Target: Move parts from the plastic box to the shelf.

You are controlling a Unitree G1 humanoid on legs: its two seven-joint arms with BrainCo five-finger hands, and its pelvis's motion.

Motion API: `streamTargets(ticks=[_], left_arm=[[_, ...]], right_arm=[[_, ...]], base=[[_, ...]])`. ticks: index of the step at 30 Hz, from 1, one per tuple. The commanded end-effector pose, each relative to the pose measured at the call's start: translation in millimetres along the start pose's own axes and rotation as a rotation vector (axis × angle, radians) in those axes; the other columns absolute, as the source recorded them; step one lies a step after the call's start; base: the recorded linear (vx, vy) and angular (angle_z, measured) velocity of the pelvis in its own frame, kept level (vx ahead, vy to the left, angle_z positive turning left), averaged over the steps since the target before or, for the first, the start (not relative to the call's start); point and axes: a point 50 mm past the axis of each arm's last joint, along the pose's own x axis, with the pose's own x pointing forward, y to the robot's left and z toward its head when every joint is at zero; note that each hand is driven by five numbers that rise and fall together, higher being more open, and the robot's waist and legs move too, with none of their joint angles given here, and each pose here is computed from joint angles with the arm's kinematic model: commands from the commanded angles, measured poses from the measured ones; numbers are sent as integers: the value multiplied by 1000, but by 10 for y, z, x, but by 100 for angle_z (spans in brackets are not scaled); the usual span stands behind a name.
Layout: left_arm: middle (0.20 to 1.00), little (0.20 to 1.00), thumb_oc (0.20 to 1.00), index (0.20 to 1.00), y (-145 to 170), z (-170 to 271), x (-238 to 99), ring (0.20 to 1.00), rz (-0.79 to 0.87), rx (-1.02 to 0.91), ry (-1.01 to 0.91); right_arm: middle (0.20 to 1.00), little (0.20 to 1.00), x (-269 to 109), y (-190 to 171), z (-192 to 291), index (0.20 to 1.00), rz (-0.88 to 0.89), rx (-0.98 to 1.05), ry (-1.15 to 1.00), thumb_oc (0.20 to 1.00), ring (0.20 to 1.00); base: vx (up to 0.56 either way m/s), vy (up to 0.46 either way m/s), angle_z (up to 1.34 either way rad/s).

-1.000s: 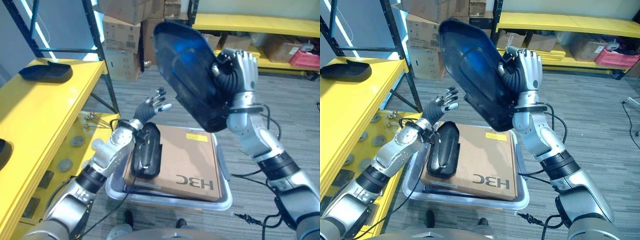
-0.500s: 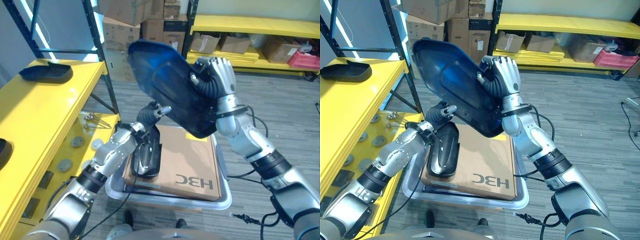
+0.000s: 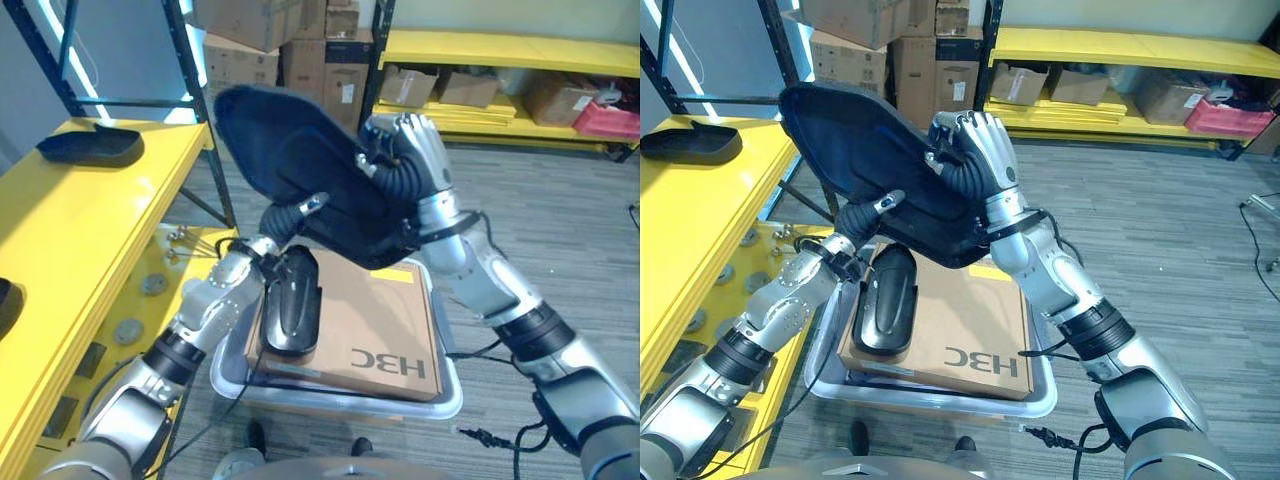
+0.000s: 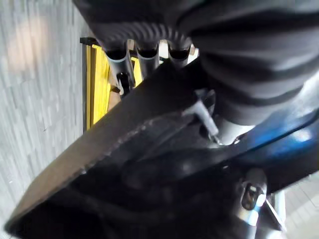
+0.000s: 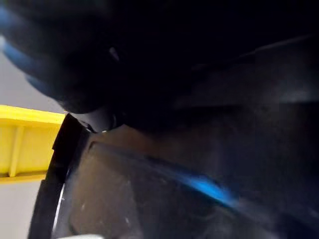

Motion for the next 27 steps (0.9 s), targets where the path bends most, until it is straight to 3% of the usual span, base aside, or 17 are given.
streamTargets(ticks=[1, 12, 18, 19, 20, 27], left_arm=[[200, 200, 200, 200, -427, 528, 274, 200, -147, -25, -309], [200, 200, 200, 200, -513, 783, 44, 200, -48, 84, -616], [200, 200, 200, 200, -475, 796, -21, 200, 14, 202, -644], [200, 200, 200, 200, -460, 779, -30, 200, 28, 227, -645], [200, 200, 200, 200, -445, 768, -38, 200, 39, 252, -644], [200, 200, 200, 200, -202, 663, -206, 200, 182, 448, -647]], right_arm=[[200, 200, 103, 19, 427, 200, -63, 240, -165, 200, 200], [200, 200, -184, 242, 554, 200, -173, 540, -28, 200, 200], [200, 200, -345, 238, 553, 200, -204, 594, -9, 200, 200], [771, 771, -366, 237, 540, 771, -207, 616, 8, 771, 771], [1000, 1000, -383, 238, 528, 1000, -204, 622, 21, 1000, 1000], [1000, 1000, -619, 201, 278, 1000, -254, 675, 225, 1000, 1000]], base=[[0, 0, 0], [-1, -1, -2], [0, 2, -1], [3, 11, -7], [7, 12, -6], [3, 29, 0]])
